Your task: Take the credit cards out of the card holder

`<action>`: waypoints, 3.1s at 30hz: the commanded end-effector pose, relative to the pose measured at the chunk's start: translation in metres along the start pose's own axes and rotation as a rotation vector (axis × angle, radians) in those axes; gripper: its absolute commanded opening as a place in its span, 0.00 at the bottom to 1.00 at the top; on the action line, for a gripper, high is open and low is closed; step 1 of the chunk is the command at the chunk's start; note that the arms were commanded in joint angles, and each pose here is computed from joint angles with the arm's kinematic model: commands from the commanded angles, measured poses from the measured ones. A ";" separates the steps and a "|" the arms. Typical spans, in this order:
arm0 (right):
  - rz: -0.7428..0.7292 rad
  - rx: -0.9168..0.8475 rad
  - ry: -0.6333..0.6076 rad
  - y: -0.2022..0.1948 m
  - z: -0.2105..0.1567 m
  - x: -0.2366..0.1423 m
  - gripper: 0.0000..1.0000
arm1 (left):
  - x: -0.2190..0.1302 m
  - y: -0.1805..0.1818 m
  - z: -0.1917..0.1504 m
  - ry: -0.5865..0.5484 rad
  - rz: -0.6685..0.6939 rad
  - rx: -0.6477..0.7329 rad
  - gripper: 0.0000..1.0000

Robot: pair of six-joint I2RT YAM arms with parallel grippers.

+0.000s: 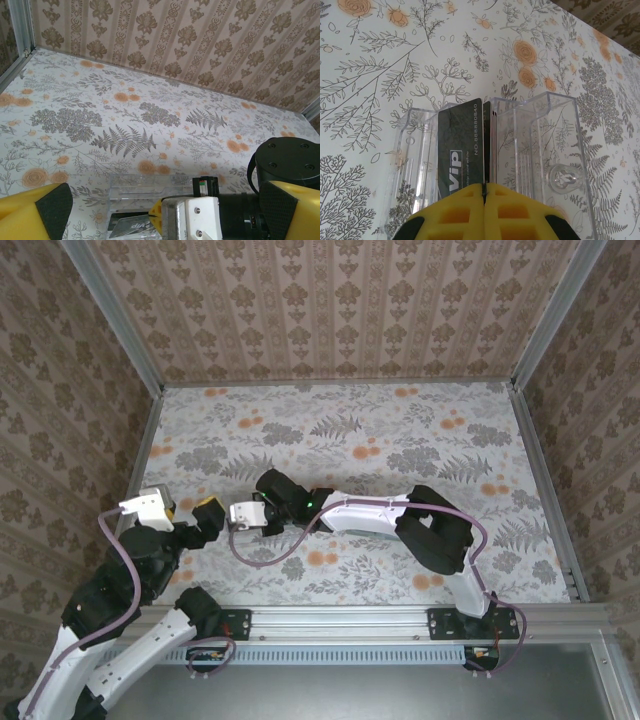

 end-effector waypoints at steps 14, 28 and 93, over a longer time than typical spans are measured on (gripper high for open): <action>-0.051 0.004 -0.040 -0.018 0.018 -0.026 0.00 | -0.002 0.005 0.002 -0.012 0.019 -0.004 1.00; -0.031 0.030 0.005 -0.006 -0.002 -0.003 0.00 | -0.003 0.006 0.001 -0.010 0.023 -0.004 1.00; -0.658 1.734 0.340 0.084 -0.260 -0.271 0.29 | 0.154 -0.123 -0.149 0.585 -0.154 -0.019 0.68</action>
Point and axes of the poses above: each hand's point on the last joint's axis, 136 mm out from that joint toward the fingers, its own x axis out along the fingers, its own y axis along the line the jaws close on, z = x × y, the point moved 1 cm from there along -x, back along the fingers, and after that the axes turned 9 degrees about -x, right-handed, at the moved point
